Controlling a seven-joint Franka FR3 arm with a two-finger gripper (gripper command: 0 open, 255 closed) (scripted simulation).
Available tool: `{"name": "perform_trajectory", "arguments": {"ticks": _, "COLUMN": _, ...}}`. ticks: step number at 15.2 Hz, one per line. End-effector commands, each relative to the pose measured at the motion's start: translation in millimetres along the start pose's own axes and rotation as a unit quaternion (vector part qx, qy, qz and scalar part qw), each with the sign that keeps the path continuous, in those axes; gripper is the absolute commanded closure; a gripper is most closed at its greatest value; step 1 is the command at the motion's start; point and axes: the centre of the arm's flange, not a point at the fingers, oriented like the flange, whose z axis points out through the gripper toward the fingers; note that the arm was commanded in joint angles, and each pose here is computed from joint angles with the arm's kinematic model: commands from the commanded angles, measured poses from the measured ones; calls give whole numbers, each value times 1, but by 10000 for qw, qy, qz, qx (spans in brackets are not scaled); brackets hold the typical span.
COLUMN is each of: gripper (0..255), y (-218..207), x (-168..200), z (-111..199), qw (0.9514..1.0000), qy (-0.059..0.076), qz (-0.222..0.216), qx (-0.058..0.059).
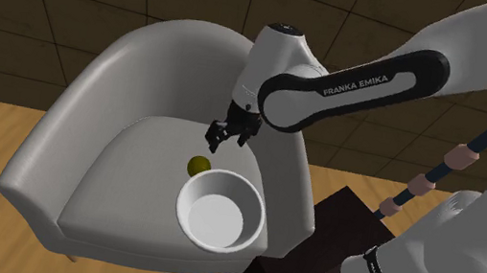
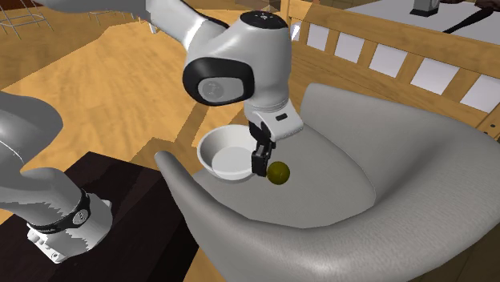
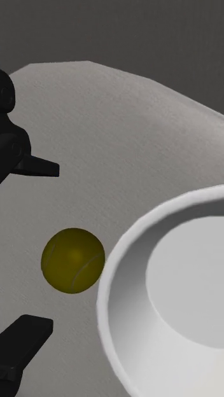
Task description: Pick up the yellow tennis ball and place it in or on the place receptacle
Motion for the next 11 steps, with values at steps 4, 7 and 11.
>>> {"name": "perform_trajectory", "arguments": {"ticks": 4, "gripper": 0, "y": -41, "x": 24, "z": 48, "qw": 10000, "qy": -34, "qz": -40, "qx": 37}}
{"name": "perform_trajectory", "arguments": {"ticks": 7, "gripper": 0, "y": -41, "x": 24, "z": 64, "qw": 10000, "qy": -34, "qz": -40, "qx": 37}}
{"name": "perform_trajectory", "arguments": {"ticks": 11, "gripper": 0, "y": -41, "x": 24, "z": 85, "qw": 10000, "qy": -34, "qz": -40, "qx": 37}}
